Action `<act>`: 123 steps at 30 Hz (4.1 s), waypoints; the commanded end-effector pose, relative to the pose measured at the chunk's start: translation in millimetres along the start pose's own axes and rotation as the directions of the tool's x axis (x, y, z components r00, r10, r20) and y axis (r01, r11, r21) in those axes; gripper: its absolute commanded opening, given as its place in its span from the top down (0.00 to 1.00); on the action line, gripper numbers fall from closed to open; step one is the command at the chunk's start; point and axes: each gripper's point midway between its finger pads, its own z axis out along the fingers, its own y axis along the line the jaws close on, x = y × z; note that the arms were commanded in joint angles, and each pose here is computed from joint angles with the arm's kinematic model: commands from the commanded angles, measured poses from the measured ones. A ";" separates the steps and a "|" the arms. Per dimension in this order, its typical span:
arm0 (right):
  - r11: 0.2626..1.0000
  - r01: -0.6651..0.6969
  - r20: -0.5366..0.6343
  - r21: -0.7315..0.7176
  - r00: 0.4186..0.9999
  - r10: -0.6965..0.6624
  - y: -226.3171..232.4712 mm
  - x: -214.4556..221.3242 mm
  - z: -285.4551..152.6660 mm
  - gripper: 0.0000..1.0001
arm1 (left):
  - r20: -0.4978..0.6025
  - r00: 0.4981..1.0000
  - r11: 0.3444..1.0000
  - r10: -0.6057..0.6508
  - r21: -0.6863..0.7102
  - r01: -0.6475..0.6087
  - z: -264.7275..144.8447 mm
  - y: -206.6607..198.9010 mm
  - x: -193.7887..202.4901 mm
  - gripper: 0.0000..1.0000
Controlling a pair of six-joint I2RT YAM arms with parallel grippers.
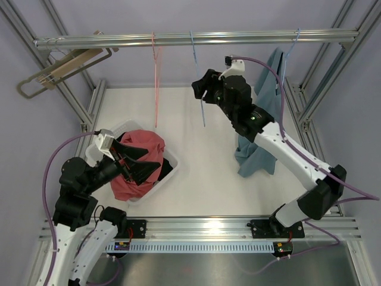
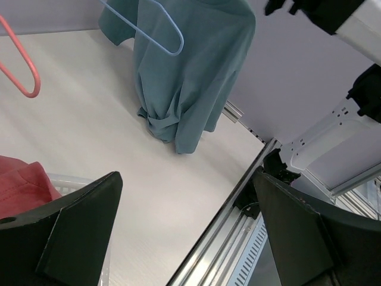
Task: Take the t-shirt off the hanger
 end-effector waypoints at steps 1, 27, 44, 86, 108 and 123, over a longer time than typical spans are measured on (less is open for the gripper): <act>0.994 0.108 0.017 -0.016 0.994 -0.108 -2.1 -31.3 -48.6 0.36 | 0.019 0.999 0.996 0.047 0.076 -0.048 3.3 -18.1 -19.7 0.01; 0.873 0.169 0.008 0.458 0.981 -0.194 -210.0 -167.6 -95.1 0.75 | -0.192 0.976 0.994 0.103 -0.008 -0.107 99.6 -66.5 49.8 0.01; 0.964 0.152 0.233 0.217 0.951 -0.202 -133.7 -210.1 -125.5 1.00 | -0.201 0.976 0.995 0.088 -0.030 -0.096 108.8 -63.3 60.3 0.01; 0.998 0.006 0.218 -0.068 0.976 0.008 -43.3 -63.9 -188.1 1.00 | -0.338 0.934 0.993 0.115 0.056 -0.103 246.3 -146.2 133.6 0.25; 0.994 0.107 0.409 -0.020 0.908 -0.090 -15.5 -151.7 -186.7 1.00 | -0.488 0.859 0.984 0.153 0.160 -0.085 131.5 -156.6 195.7 1.00; 0.920 0.065 0.163 -0.388 0.987 -0.002 2.0 -74.3 -300.4 1.00 | -0.200 0.944 0.965 0.261 0.084 -0.249 122.8 -143.8 75.5 1.00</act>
